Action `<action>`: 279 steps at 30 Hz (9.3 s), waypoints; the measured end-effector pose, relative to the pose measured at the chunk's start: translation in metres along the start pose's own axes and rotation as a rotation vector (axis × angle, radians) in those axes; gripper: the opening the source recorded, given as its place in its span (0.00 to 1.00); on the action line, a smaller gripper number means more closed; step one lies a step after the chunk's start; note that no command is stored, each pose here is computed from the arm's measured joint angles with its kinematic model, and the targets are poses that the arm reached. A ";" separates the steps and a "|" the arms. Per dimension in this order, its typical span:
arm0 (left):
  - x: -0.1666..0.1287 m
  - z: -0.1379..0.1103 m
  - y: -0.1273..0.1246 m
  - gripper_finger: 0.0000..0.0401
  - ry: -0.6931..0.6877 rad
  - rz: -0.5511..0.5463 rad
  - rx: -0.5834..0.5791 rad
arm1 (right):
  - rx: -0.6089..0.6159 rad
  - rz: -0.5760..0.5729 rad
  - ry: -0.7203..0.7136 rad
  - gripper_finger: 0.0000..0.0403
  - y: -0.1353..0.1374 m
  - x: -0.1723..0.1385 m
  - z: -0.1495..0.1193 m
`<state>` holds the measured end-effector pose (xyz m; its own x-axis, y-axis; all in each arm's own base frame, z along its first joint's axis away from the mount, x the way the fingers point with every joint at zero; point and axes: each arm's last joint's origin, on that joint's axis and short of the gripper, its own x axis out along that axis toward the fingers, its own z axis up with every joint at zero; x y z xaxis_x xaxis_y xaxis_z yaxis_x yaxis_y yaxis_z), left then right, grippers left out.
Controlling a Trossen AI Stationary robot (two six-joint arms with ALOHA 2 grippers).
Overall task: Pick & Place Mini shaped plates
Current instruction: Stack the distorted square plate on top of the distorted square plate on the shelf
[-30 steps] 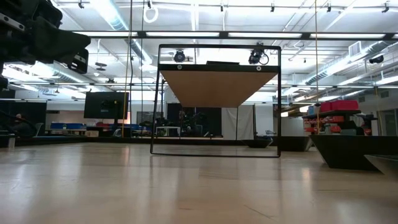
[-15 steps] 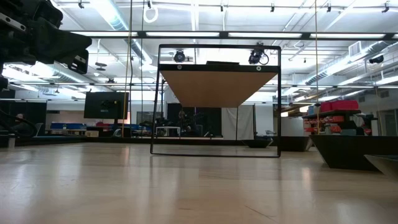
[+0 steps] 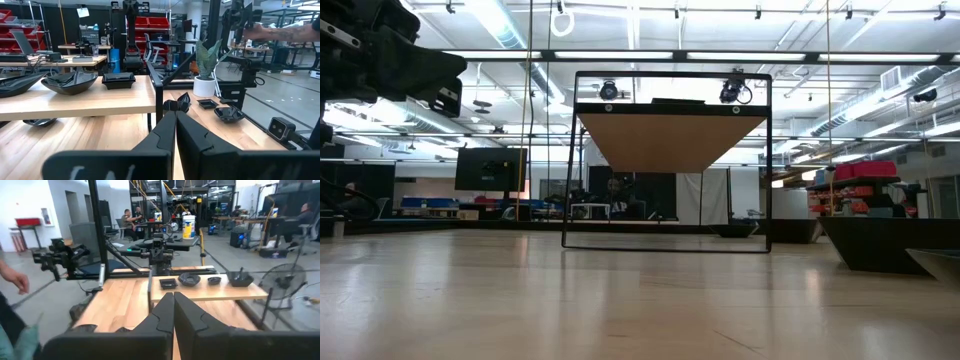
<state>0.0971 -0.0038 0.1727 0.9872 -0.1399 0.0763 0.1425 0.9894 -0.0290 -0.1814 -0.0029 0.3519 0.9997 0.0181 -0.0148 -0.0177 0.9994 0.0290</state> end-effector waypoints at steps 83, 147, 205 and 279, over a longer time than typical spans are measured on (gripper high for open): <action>0.000 0.001 0.000 0.05 -0.005 0.000 0.001 | -0.175 -0.642 0.088 0.03 -0.016 0.197 0.025; 0.000 0.001 0.000 0.05 -0.005 0.000 0.000 | 0.444 -0.486 1.197 0.53 -0.137 0.350 -0.094; 0.000 0.001 0.000 0.05 -0.005 0.000 0.001 | 0.323 -0.729 1.151 0.53 -0.125 0.386 -0.197; 0.000 0.001 0.000 0.05 -0.005 0.000 0.000 | 0.674 -0.891 0.607 0.00 -0.127 0.374 -0.008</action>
<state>0.0971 -0.0038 0.1733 0.9869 -0.1394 0.0813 0.1421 0.9894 -0.0288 0.1947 -0.1227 0.3350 0.4910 -0.4614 -0.7390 0.8437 0.4631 0.2715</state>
